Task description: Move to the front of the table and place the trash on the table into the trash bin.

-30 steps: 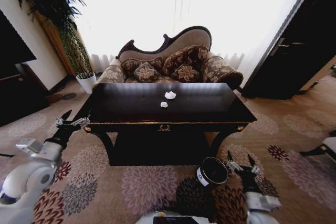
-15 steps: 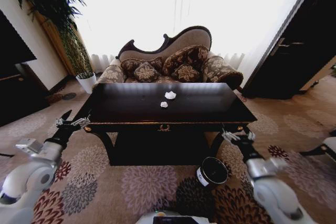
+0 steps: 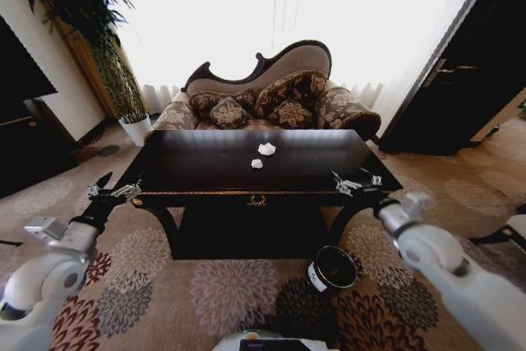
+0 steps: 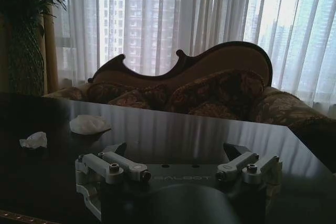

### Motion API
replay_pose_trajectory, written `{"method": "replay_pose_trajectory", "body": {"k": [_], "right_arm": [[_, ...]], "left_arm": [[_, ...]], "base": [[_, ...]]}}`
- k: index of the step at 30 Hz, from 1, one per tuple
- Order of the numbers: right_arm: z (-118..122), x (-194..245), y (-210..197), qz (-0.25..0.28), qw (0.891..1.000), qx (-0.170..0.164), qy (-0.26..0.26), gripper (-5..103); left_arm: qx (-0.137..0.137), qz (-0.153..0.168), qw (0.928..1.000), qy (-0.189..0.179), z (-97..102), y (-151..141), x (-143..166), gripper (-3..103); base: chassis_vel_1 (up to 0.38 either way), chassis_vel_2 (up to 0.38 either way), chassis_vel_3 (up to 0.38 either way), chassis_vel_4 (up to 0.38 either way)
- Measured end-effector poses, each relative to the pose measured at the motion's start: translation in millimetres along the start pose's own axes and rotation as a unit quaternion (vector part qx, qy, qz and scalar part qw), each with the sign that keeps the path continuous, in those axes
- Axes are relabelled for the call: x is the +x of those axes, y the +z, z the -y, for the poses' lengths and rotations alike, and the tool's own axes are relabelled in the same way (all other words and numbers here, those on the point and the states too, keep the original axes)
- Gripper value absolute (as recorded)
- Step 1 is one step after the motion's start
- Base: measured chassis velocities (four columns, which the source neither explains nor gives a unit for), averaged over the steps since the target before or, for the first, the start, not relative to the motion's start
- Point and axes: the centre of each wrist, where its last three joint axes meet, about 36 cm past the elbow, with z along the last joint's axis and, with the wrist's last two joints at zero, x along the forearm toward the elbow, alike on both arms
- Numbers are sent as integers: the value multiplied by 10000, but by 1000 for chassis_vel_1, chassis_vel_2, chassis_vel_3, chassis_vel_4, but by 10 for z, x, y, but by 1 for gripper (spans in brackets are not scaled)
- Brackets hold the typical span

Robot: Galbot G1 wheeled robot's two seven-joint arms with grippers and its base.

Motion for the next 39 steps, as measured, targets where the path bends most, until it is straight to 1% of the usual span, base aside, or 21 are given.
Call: {"method": "replay_pose_trajectory", "body": {"k": [3, 4, 6, 8, 9, 12, 15, 16, 17, 18, 20, 22, 23, 25, 27, 28, 31, 34, 36, 38, 39], "right_arm": [[97, -192, -177, -45, 9999, 122, -51, 100], [97, -192, -177, -45, 9999, 122, -51, 100], [117, -311, -228, -85, 9998, 150, -72, 100], [85, -479, -215, -211, 9996, 153, -138, 100], [85, -479, -215, -211, 9996, 153, -138, 100], [-54, -763, -283, -272, 9991, 147, -299, 100], [-121, -868, -318, -297, 9988, 133, -358, 100], [-234, -1028, -319, -382, 9981, 130, -458, 100], [-288, -1109, -324, -417, 9978, 141, -502, 100], [-288, -1109, -324, -417, 9978, 141, -502, 100], [-383, -1238, -334, -458, 9971, 190, -585, 100], [-492, -1405, -410, -431, 9963, 295, -676, 100], [-492, -1405, -410, -431, 9963, 295, -676, 100], [-594, -1537, -464, -416, 9955, 383, -761, 100], [-651, -1678, -479, -451, 9949, 470, -774, 100], [-651, -1678, -479, -451, 9949, 470, -774, 100], [-724, -1870, -452, -568, 9933, 619, -790, 100], [-777, -1928, -410, -626, 9921, 706, -832, 100], [-866, -2010, -340, -678, 9900, 853, -894, 100], [-909, -2047, -320, -696, 9894, 881, -920, 100], [-974, -2097, -314, -702, 9888, 899, -961, 100]], "left_arm": [[0, 0, 10000, 0, 0, 0, 0, 100], [0, 0, 10000, 0, 0, 0, 0, 100], [0, 0, 10000, 0, 0, 0, 0, 100], [-1, 0, 10000, 0, 0, 0, 0, 100], [-1, 0, 10000, 0, 0, 0, 0, 100], [0, 1, 10000, 0, 0, 0, 0, 100], [0, 0, 10000, 0, 0, 0, 0, 100], [-1, 0, 10000, -2, 0, 0, 0, 100], [0, 0, 10000, 0, 0, 0, 0, 100], [0, 0, 10000, 0, 0, 0, 0, 100], [-1, 1, 10000, -1, 0, 0, 0, 100], [-1, 0, 10000, -1, 0, 0, 0, 100], [-1, 0, 10000, -1, 0, 0, 0, 100], [0, 0, 10000, -1, 0, 0, 0, 100], [0, 0, 10000, -2, 0, 0, 0, 100], [0, 0, 10000, -2, 0, 0, 0, 100], [0, 0, 10000, -1, 0, 0, 0, 100], [0, 0, 10000, -1, 0, 0, 0, 100], [0, 0, 10000, -1, 0, 0, 0, 100], [0, 1, 10000, -1, 0, 0, 0, 100], [0, 0, 10000, -1, 0, 0, 0, 100]], "base": [[0, 0, 0, 0], [0, 0, 0, 0], [0, 0, 0, 0], [0, 0, 0, 0], [0, 0, 0, 0], [0, 0, 0, 0], [0, 0, 0, 0], [0, 0, 0, 0], [0, 0, 0, 0], [0, 0, 0, 0], [0, 0, 0, 0], [0, 0, 0, 0], [0, 0, 0, 0], [0, 0, 0, 0], [0, 0, 0, 0], [0, 0, 0, 0], [0, 0, 0, 0], [0, 0, 0, 0], [0, 0, 0, 0], [0, 0, 0, 0], [0, 0, 0, 0]]}}
